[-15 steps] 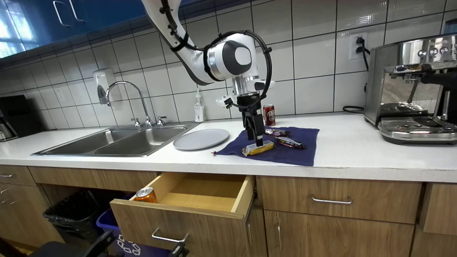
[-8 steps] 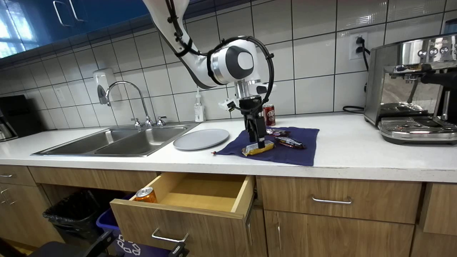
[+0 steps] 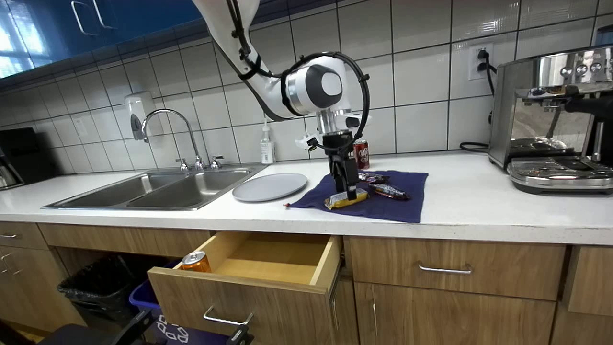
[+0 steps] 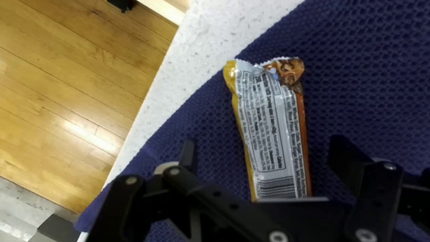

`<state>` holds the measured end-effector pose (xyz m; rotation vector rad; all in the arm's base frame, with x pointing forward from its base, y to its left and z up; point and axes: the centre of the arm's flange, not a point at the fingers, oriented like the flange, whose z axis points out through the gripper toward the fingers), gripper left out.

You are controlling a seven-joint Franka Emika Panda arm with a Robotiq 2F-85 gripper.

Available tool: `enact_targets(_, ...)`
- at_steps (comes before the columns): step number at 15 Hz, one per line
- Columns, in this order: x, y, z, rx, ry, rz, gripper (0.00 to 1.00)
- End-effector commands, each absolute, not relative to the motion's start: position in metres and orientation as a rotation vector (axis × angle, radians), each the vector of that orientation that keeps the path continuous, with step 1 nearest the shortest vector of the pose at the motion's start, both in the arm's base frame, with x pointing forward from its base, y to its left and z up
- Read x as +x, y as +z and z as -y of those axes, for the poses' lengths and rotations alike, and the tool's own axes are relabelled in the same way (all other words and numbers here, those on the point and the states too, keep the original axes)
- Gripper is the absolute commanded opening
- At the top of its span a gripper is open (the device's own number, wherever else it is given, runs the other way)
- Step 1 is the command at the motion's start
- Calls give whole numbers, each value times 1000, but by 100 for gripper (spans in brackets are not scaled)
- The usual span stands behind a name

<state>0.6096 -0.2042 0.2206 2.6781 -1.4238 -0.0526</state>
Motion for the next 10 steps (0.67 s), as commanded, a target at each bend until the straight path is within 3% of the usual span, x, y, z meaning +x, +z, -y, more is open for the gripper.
enact_targets(1, 621, 222, 211, 2689, -87, 1422, 100)
enact_targets(4, 623, 220, 212, 2687, -93, 1426, 100)
enact_targets(5, 623, 220, 212, 2686, -93, 1429, 75)
enact_targets(6, 623, 219, 213, 2686, -92, 1429, 72)
enact_targets(10, 623, 219, 215, 2682, -92, 1436, 42)
